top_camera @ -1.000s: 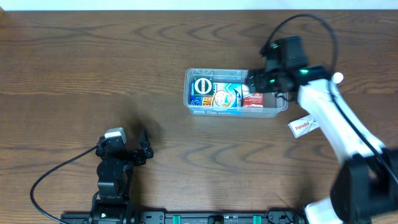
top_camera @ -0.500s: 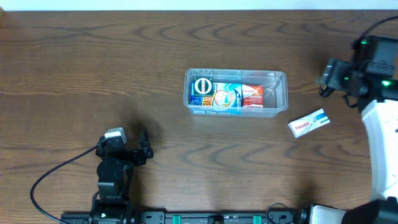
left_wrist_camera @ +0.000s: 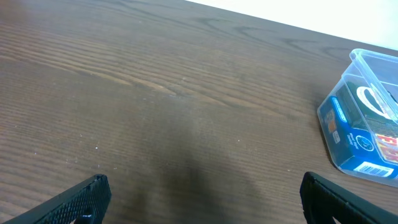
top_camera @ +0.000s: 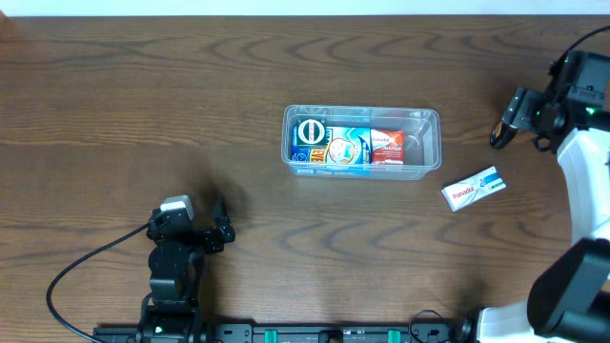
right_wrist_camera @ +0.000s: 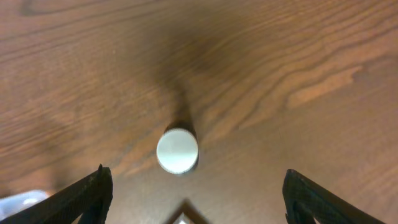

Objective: Pack container
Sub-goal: 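Move the right gripper back over the dark bottle, then lower the right gripper and grasp the dark bottle by its cap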

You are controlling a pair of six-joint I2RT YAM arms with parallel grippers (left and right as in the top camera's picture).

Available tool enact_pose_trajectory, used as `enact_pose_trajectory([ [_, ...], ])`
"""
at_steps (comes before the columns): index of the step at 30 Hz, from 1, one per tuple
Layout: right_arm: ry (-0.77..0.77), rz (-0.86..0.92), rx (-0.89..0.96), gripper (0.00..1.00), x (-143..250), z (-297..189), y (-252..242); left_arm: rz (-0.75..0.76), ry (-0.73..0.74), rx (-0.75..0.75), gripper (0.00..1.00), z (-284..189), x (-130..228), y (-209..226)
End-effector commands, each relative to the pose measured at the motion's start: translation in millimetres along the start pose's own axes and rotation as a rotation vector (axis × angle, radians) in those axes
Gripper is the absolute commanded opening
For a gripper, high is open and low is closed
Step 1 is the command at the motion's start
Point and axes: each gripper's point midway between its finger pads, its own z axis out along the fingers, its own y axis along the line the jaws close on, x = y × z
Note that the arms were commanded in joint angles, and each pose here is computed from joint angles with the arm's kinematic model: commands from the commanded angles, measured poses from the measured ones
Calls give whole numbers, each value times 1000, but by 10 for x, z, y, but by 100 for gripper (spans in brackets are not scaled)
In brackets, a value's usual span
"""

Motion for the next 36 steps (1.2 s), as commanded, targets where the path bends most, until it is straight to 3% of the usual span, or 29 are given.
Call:
enact_pose_trajectory([
  [1,3,-22,-4,84,-21,115,9,13,53,-26,98,14,183,64],
  [15,104,-82,-53,82,234,575,123,13,53,-25,98,14,183,63],
  [26,95,-107,-54,57,212,578,125,13,53,-26,98,14,183,64],
  [36,98,-106,-53,46,219,578,119,13,53,-26,98,14,183,64],
])
